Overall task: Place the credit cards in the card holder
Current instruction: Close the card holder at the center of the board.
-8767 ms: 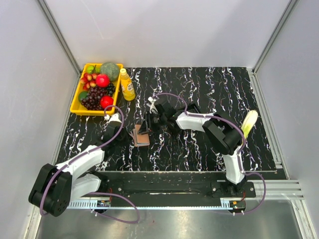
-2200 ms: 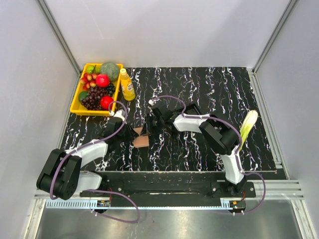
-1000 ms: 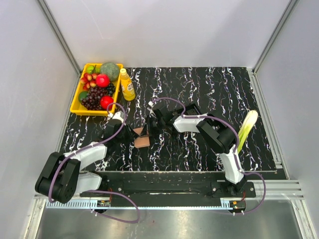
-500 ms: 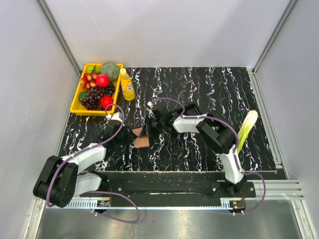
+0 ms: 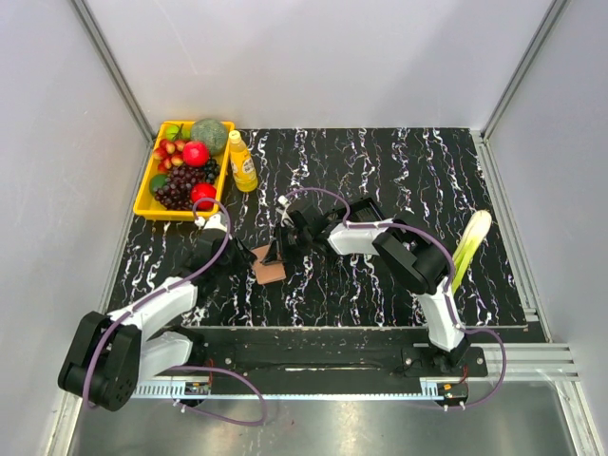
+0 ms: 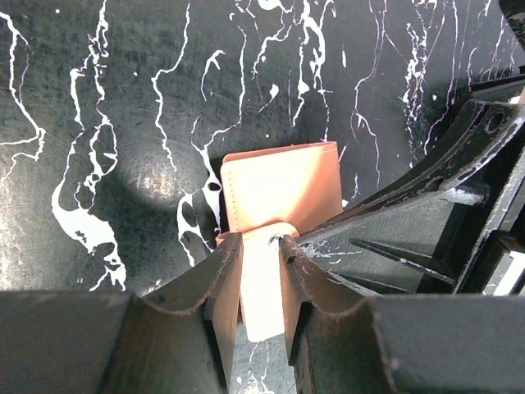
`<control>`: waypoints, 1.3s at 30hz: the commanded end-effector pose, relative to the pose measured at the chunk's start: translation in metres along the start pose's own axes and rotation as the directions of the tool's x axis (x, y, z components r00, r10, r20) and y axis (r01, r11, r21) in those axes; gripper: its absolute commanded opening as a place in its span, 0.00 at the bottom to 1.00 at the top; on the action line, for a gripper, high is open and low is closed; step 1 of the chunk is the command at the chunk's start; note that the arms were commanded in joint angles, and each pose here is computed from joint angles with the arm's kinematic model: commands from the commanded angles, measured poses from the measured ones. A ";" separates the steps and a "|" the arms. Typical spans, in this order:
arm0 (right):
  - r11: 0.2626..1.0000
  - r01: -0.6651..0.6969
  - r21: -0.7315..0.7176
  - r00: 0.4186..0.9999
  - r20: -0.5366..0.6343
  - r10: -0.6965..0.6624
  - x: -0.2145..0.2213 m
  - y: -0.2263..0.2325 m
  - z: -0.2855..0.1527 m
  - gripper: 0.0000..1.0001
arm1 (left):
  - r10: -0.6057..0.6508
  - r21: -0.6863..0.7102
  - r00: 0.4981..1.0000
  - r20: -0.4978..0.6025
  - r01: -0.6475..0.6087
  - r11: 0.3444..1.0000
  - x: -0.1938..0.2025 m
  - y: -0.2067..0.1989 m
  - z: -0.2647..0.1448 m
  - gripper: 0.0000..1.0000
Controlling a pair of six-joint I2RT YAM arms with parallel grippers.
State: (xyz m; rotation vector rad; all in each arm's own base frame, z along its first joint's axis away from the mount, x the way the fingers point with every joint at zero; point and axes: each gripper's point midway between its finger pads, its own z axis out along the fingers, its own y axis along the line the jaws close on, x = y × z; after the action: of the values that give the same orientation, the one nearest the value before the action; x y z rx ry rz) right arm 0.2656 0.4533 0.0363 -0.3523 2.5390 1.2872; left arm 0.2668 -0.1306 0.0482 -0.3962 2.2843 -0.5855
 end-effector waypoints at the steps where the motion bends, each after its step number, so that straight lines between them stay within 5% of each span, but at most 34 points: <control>1: 0.998 0.058 -0.017 0.997 0.053 -0.057 -0.015 0.025 -0.011 0.00 | 0.003 0.000 0.999 0.035 -0.003 1.000 -0.011 -0.002 -0.001 0.29; 18: 0.981 -0.021 0.194 0.999 0.036 0.014 0.000 -0.014 -0.016 0.00 | 0.054 0.061 0.998 -0.028 -0.052 0.997 -0.003 -0.013 0.010 0.22; 30: 0.989 0.144 0.028 0.985 0.095 -0.146 -0.016 0.043 -0.022 0.00 | 0.054 0.065 0.998 0.025 -0.056 0.996 -0.017 -0.019 0.004 0.23; 39: 0.990 0.107 0.091 0.987 0.110 -0.116 -0.016 0.033 -0.030 0.00 | 0.056 0.079 0.998 0.032 -0.059 0.995 -0.019 -0.022 0.000 0.23</control>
State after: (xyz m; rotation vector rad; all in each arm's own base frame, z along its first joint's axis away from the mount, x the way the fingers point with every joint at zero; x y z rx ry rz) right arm 0.2624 0.4484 0.0567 -0.3923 2.5024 1.1193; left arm 0.2667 -0.1378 0.0469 -0.3156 2.3098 -0.6127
